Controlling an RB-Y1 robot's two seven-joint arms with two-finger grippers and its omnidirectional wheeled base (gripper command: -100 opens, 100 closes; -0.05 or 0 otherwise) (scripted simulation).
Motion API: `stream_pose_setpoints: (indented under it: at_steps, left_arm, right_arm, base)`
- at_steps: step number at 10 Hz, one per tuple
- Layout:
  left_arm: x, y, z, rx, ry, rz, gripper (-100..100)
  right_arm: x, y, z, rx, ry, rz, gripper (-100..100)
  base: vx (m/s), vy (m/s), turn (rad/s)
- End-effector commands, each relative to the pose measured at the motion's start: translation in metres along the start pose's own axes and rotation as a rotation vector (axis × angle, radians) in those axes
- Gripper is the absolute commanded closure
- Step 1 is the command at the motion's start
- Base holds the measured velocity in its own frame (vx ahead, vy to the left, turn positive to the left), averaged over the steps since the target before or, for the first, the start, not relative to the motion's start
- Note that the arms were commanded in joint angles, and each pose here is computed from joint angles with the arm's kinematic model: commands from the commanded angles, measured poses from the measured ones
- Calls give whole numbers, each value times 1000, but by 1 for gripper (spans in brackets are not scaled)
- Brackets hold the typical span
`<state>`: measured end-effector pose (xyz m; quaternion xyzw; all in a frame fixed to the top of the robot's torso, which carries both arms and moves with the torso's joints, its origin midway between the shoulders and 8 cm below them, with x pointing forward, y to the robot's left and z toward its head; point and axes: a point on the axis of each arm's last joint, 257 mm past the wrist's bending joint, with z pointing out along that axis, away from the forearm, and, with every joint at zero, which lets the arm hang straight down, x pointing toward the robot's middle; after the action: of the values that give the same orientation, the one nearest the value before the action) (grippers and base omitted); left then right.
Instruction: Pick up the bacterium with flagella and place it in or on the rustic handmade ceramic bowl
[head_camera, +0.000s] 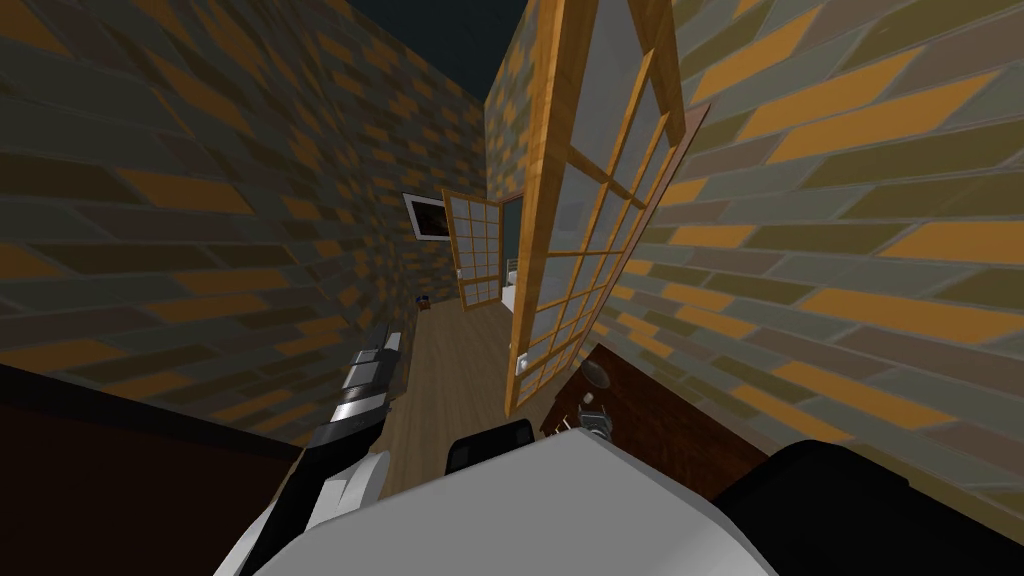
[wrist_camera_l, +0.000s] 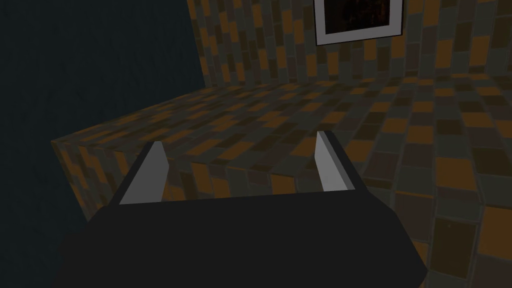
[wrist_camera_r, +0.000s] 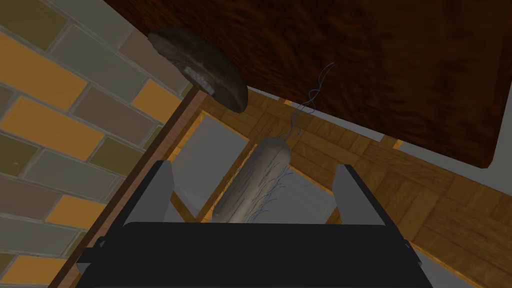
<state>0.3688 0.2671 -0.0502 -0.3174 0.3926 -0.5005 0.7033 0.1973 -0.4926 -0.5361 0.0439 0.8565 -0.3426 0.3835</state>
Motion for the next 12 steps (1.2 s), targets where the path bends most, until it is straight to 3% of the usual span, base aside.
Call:
stream_pose_setpoints:
  at_steps: [1,3,4,8,9,10,11,12]
  left_arm:
    - [0,0,0,0,0,0,0]
    - [0,0,0,0,0,0,0]
    - [0,0,0,0,0,0,0]
    - [0,0,0,0,0,0,0]
    - [0,0,0,0,0,0,0]
    - [0,0,0,0,0,0,0]
    - [0,0,0,0,0,0,0]
    - [0,0,0,0,0,0,0]
  right_arm:
    - [0,11,-6,5,-3,4,-100]
    - [0,15,-6,3,-3,5,-100]
    - [0,15,-6,5,-4,5,100]
    - [0,15,-6,5,-5,7,100]
    - [0,15,-6,5,-5,6,0]
    - [0,6,-3,2,-1,2,100]
    - [-1,9,-4,6,-5,5,100]
    - [-1,8,-3,5,-3,4,0]
  base:
    - [33,-89,14]
    - [45,-105,25]
    - [5,-11,4]
    - [0,0,0]
    - [0,0,0]
    - [-35,66,-22]
    - [-23,42,-18]
    - [-4,6,0]
